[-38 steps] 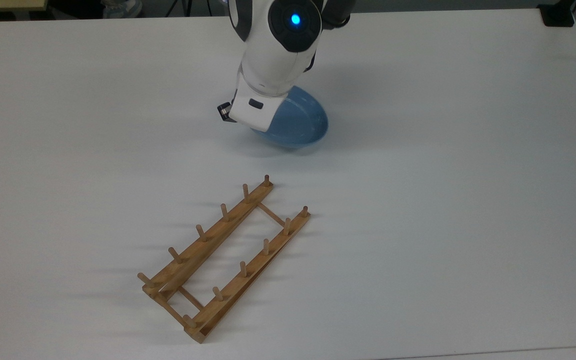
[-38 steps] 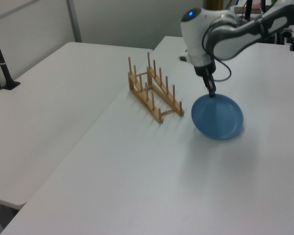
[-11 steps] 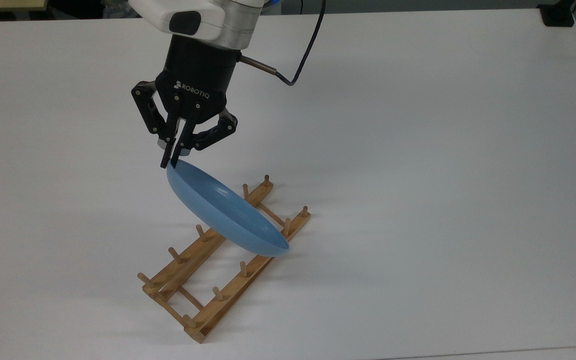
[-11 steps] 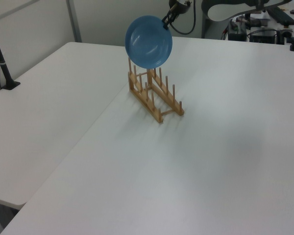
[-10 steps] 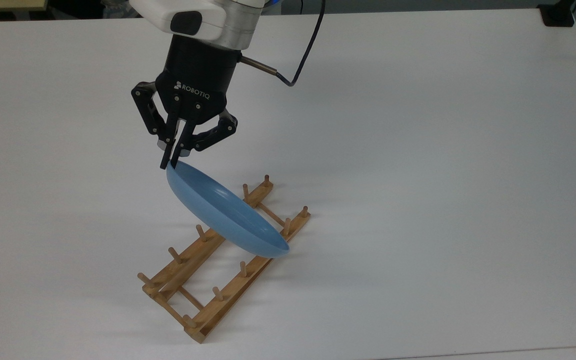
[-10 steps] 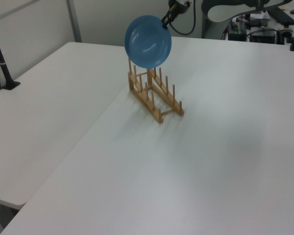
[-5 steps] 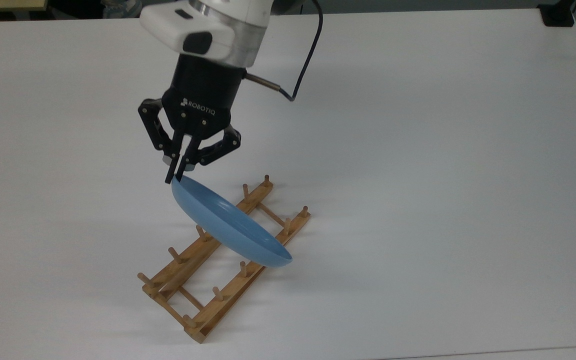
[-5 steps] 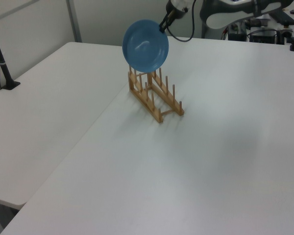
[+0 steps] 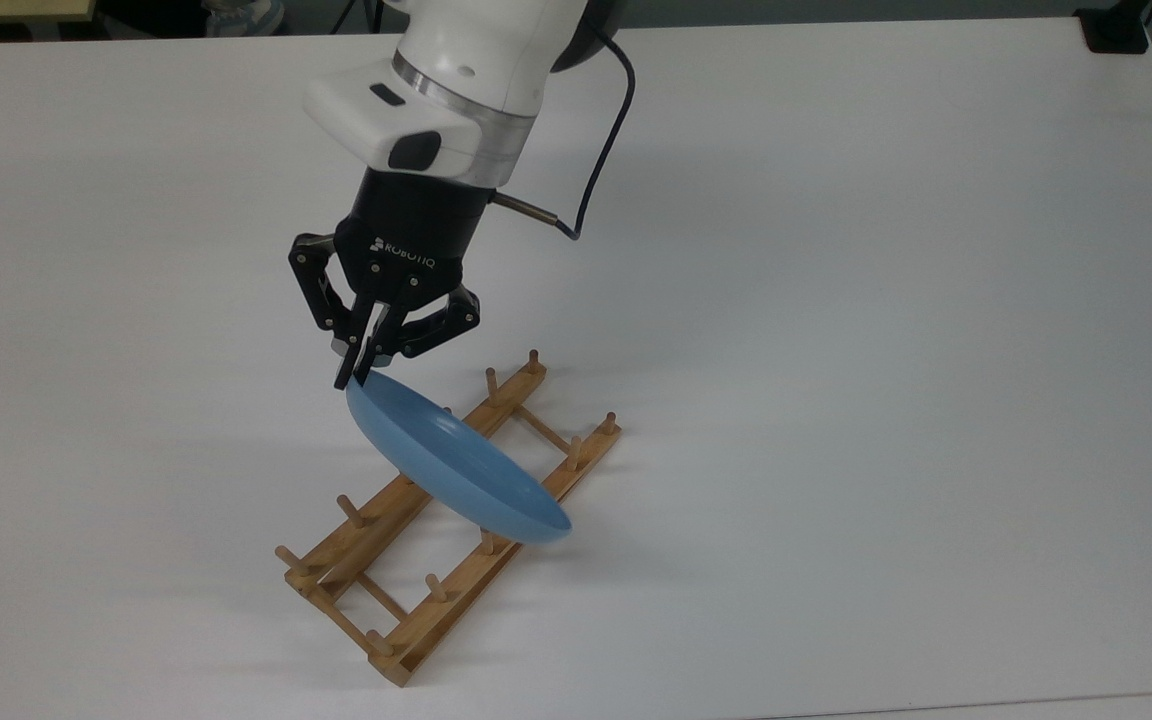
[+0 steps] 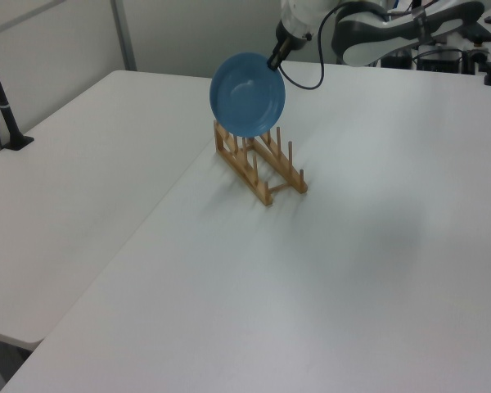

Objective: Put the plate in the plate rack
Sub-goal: 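Lower the plate edge-first between the rack pegs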

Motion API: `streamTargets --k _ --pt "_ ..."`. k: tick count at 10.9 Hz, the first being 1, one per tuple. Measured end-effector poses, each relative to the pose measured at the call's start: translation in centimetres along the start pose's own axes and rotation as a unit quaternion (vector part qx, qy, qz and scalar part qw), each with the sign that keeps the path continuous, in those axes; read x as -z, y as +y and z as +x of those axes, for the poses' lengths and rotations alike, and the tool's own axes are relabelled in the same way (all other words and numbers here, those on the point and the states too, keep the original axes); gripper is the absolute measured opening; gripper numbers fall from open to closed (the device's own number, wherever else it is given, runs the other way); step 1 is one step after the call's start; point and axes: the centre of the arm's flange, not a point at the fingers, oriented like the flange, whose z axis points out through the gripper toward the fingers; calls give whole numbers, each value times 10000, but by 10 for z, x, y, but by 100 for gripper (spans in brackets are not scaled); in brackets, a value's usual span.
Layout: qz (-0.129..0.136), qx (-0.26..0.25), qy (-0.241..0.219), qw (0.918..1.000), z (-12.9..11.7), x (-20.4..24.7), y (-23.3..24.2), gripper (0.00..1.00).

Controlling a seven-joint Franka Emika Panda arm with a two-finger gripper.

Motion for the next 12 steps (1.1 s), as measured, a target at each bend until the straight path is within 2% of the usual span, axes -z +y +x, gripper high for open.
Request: streamTargets --k 6,12 --pt "-314 148 53 9994 -9 -9 -4 4" --pt "-339 69 94 9994 -7 -8 -4 4"
